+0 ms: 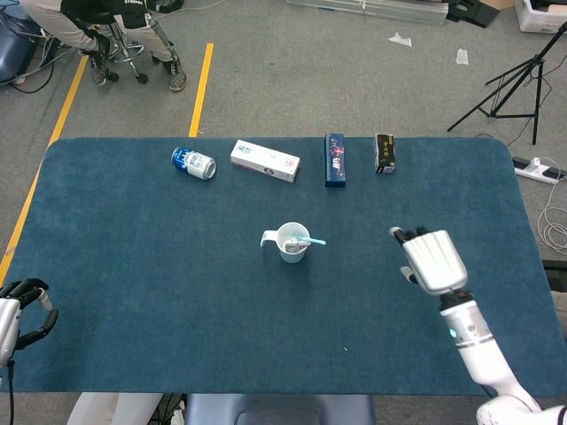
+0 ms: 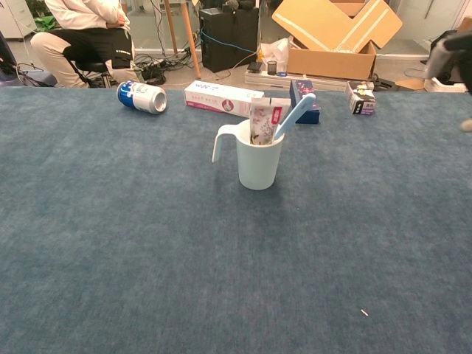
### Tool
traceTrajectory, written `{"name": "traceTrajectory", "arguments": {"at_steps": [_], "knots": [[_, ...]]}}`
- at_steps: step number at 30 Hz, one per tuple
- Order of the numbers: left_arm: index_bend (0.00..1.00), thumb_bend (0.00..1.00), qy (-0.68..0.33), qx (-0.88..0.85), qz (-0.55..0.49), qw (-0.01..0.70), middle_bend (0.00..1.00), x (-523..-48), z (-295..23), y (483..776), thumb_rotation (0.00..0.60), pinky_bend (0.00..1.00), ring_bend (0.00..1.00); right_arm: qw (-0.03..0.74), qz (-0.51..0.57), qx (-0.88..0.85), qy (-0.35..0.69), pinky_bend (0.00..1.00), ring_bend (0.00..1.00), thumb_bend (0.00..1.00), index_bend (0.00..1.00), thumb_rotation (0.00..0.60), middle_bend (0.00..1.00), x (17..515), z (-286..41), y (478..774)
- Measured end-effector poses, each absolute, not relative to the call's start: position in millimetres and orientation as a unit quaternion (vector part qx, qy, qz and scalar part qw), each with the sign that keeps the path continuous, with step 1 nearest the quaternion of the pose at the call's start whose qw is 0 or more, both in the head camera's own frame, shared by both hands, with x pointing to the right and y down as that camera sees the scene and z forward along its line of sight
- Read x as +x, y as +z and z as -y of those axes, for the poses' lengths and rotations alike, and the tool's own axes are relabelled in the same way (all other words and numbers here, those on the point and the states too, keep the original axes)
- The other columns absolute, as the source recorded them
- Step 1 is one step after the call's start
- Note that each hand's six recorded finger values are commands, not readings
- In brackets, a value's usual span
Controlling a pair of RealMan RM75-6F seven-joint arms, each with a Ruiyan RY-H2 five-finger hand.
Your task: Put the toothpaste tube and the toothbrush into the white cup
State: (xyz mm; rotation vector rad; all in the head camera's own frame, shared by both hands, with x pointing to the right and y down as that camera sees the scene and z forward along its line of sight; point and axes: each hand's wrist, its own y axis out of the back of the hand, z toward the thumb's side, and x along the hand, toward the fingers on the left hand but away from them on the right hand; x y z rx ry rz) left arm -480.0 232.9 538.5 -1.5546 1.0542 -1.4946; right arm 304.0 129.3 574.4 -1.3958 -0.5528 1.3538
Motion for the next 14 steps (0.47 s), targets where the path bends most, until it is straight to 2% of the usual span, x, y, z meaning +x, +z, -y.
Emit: {"name": "traceTrajectory", "arguments": {"at_steps": [7, 14], "knots": [[0.58, 0.32, -0.580, -0.605, -0.404, 0.367, 0.39, -477, -233, 541, 0.600, 0.44, 0.37, 0.518, 0.266, -0.528, 0.618, 0.59, 0.24, 0.05, 0.29, 0.600, 0.33, 353, -166, 555], [0.56, 0.32, -0.575, -0.608, -0.401, 0.372, 0.39, -471, -233, 543, 0.600, 0.44, 0.36, 0.510, 0.317, -0.523, 0.605, 0.55, 0.22, 0.06, 0.29, 0.600, 0.30, 375, -196, 542]]}}
